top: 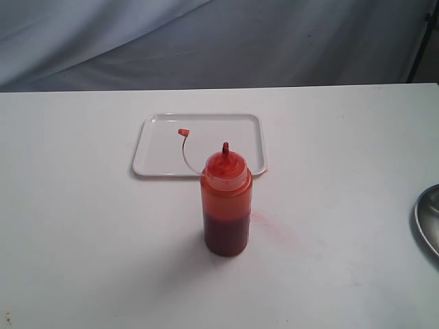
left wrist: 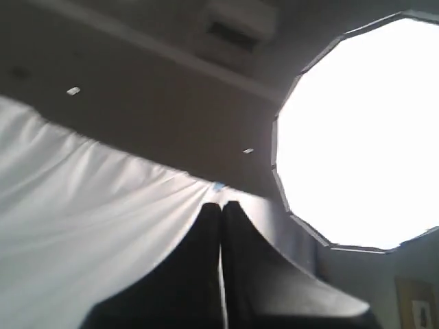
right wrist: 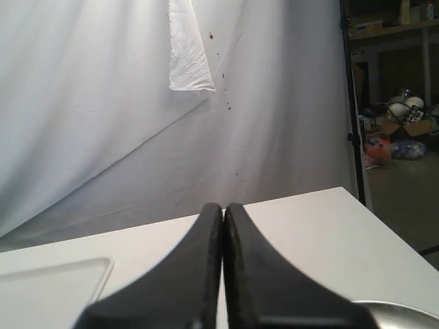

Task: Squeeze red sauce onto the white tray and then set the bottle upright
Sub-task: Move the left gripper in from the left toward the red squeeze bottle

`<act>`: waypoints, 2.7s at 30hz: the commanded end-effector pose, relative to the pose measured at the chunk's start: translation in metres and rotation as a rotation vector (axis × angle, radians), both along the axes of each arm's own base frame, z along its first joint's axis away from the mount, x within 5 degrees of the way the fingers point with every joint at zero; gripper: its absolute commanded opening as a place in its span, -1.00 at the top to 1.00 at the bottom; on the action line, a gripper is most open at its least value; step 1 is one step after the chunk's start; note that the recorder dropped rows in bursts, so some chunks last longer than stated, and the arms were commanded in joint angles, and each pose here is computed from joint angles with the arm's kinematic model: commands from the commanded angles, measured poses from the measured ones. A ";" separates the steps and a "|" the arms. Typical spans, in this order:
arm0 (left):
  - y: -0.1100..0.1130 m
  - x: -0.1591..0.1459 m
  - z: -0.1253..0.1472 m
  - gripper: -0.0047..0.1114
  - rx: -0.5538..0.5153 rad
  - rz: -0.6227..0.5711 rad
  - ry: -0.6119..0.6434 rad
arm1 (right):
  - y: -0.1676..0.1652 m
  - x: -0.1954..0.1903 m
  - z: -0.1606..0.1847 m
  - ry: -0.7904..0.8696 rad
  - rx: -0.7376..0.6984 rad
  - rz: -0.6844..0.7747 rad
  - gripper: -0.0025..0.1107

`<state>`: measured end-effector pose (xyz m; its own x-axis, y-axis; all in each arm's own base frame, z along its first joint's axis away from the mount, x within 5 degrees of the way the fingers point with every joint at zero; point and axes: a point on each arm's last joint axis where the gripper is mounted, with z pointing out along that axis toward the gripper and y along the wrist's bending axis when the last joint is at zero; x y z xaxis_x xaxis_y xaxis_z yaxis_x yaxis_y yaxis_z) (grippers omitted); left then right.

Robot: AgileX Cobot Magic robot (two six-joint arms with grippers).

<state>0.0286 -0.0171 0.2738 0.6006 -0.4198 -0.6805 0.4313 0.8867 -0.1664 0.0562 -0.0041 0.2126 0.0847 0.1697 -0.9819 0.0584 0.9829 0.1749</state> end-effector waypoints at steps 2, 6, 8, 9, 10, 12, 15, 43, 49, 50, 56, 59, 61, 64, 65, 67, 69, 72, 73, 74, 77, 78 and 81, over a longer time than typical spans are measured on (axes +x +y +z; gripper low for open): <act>-0.010 0.021 0.045 0.92 0.113 -0.047 0.037 | 0.000 0.000 -0.001 0.001 0.010 -0.006 0.96; -0.019 0.076 0.065 0.92 0.116 -0.181 0.166 | 0.000 0.000 -0.001 -0.001 0.010 -0.006 0.96; -0.024 0.102 0.077 0.92 0.103 -0.270 0.107 | 0.000 0.000 -0.001 -0.001 0.010 -0.006 0.96; -0.026 0.112 0.082 0.92 0.097 -0.309 0.069 | 0.000 0.000 -0.001 0.003 0.010 -0.006 0.96; -0.027 0.130 0.084 0.92 0.094 -0.330 0.077 | 0.000 0.000 -0.001 0.005 0.010 -0.006 0.96; -0.034 0.177 0.082 0.92 0.164 -0.366 0.153 | 0.000 0.000 -0.003 0.024 0.007 -0.007 0.96; -0.045 0.207 0.074 0.92 0.312 -0.429 0.203 | 0.000 0.000 -0.004 0.033 0.003 -0.008 0.96; -0.059 0.232 0.004 0.87 0.925 -0.479 0.580 | -0.001 0.000 -0.007 0.065 -0.002 -0.009 0.96; -0.056 0.241 -0.014 0.29 0.948 -0.484 0.679 | -0.001 0.000 -0.007 0.065 -0.002 -0.009 0.96; -0.056 0.243 -0.018 0.12 0.941 -0.489 0.695 | -0.001 0.000 -0.007 0.065 -0.002 -0.009 0.96; -0.056 0.257 -0.040 -0.77 0.793 -0.540 0.829 | -0.001 0.000 -0.007 0.065 -0.002 -0.009 0.96; -0.056 0.262 -0.047 -0.88 0.742 -0.546 0.857 | -0.001 0.000 -0.007 0.065 -0.002 -0.009 0.96; -0.056 0.263 -0.049 -0.88 0.728 -0.554 0.858 | -0.001 0.000 -0.007 0.065 -0.002 -0.009 0.96; -0.056 0.263 -0.048 -0.88 0.728 -0.553 0.857 | -0.001 0.000 -0.007 0.065 -0.002 -0.009 0.96; -0.057 0.262 -0.048 -0.88 0.727 -0.558 0.853 | -0.001 0.000 -0.007 0.065 -0.002 -0.009 0.96; -0.057 0.262 -0.048 -0.88 0.726 -0.560 0.851 | -0.001 0.000 -0.007 0.065 -0.002 -0.009 0.96; -0.057 0.262 -0.048 -0.88 0.726 -0.560 0.851 | -0.001 0.000 -0.007 0.065 -0.002 -0.009 0.96; -0.057 0.262 -0.047 -0.88 0.725 -0.566 0.846 | -0.001 0.000 -0.007 0.065 0.000 -0.009 0.96; -0.057 0.262 -0.047 -0.88 0.725 -0.566 0.846 | -0.001 0.000 -0.007 0.065 0.000 -0.009 0.96; -0.057 0.262 -0.048 -0.88 0.727 -0.559 0.852 | -0.001 0.000 -0.007 0.065 0.000 -0.009 0.96; -0.057 0.261 -0.049 -0.88 0.750 -0.570 0.850 | -0.001 0.000 -0.007 0.065 0.000 -0.009 0.96; -0.057 0.261 -0.049 -0.88 0.754 -0.571 0.850 | -0.001 0.000 -0.007 0.065 0.000 -0.009 0.96; -0.058 0.259 -0.051 -0.88 0.785 -0.582 0.852 | -0.001 0.000 -0.007 0.065 0.000 -0.009 0.96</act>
